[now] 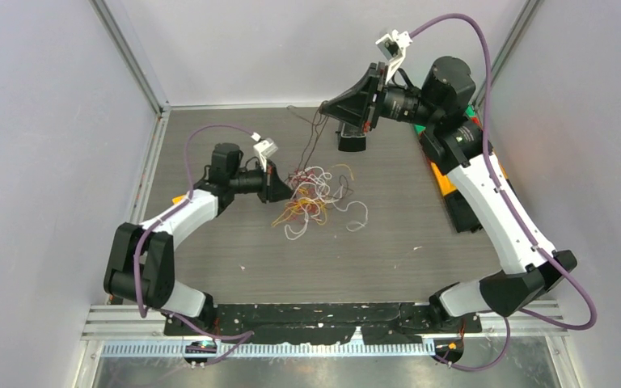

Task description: Untangle the cables

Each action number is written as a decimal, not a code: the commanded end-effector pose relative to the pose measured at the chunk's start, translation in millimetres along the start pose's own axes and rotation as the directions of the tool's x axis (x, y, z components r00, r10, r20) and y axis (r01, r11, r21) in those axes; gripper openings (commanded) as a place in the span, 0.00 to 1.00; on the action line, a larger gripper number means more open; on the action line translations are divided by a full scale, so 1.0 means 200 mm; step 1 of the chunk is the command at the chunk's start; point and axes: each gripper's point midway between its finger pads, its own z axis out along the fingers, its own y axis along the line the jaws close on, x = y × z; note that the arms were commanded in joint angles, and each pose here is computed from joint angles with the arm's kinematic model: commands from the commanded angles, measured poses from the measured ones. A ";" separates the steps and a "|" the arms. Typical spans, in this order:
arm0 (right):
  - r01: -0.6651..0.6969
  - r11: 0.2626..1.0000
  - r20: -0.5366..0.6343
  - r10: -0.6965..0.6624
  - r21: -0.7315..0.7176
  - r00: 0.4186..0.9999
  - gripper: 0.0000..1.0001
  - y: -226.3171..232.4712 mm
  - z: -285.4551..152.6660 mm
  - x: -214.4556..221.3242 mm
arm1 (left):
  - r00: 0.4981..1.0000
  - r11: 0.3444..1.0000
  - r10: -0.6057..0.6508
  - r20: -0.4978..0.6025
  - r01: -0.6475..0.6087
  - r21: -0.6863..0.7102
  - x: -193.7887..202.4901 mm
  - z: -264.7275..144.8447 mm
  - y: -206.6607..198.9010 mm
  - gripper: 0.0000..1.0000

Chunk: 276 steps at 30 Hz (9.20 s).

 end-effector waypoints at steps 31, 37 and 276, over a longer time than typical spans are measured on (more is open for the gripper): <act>0.042 0.913 -0.378 0.126 0.406 0.917 0.71 -0.50 -0.47 0.85 | 0.984 0.974 -0.073 -0.163 0.035 -0.225 0.13 -0.44 0.16 0.11; 0.016 0.961 -0.538 0.140 0.275 0.831 0.77 -0.50 -0.18 1.33 | 0.962 0.944 -0.240 -0.130 0.201 -0.260 0.14 -0.42 0.21 0.24; 0.132 0.014 -0.129 -0.141 0.991 0.982 0.05 -0.38 -1.67 -0.06 | 0.949 0.987 0.163 0.271 -0.155 -0.051 -0.93 -0.12 -0.40 0.99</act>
